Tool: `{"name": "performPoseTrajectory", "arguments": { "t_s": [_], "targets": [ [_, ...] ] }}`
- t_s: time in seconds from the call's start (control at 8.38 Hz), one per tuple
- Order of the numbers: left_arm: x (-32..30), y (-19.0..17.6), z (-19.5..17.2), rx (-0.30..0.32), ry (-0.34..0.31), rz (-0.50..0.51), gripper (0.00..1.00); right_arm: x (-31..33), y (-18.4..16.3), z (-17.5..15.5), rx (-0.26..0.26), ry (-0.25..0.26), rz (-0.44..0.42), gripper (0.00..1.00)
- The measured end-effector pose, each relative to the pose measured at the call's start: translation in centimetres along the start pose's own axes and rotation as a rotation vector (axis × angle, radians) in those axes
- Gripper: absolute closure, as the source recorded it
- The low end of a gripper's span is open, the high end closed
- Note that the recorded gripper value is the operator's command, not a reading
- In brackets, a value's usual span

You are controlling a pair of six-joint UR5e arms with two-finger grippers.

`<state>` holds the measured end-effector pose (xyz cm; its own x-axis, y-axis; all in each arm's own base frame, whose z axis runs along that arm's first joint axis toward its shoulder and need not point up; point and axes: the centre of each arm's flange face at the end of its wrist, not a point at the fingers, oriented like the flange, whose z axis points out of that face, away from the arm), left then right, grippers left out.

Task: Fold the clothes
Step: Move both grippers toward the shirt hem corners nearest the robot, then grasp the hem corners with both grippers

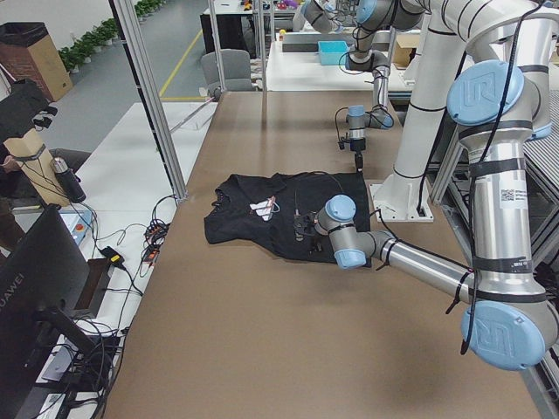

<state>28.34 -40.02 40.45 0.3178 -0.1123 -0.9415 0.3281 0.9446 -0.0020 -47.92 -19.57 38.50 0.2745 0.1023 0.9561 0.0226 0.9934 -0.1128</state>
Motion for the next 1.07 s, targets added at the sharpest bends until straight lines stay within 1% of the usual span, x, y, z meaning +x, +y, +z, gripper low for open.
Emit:
{"name": "performPoseTrajectory", "arguments": {
  "t_s": [0.12, 0.36, 0.48, 0.84, 0.95, 1.07],
  "targets": [
    [-0.1, 0.0, 0.1, -0.001, -0.002, 0.002, 0.07, 0.2, -0.2, 0.5, 0.006, 0.007, 0.002, 1.0],
    [0.0, 0.0, 0.1, -0.001, -0.001, 0.004, 0.07, 0.3, -0.4, 0.8, 0.016, 0.01, 0.003, 1.0],
    [0.2, 0.0, 0.1, 0.0, 0.002, 0.006, 0.07, 0.1, -0.6, 0.6, 0.022, 0.003, 0.003, 1.0],
    [0.6, 0.2, -0.4, -0.001, 0.016, 0.012, 0.07, -1.4, -0.9, -1.2, 0.049, -0.042, -0.004, 1.0],
    [0.8, 0.7, -0.6, -0.009, 0.035, 0.022, 0.07, -1.8, -1.1, -1.8, 0.057, -0.054, -0.005, 1.0],
    [0.1, 2.1, -0.6, -0.026, 0.055, 0.033, 0.07, -2.2, -1.3, -2.3, 0.062, -0.066, -0.007, 1.0]
  ]
}}
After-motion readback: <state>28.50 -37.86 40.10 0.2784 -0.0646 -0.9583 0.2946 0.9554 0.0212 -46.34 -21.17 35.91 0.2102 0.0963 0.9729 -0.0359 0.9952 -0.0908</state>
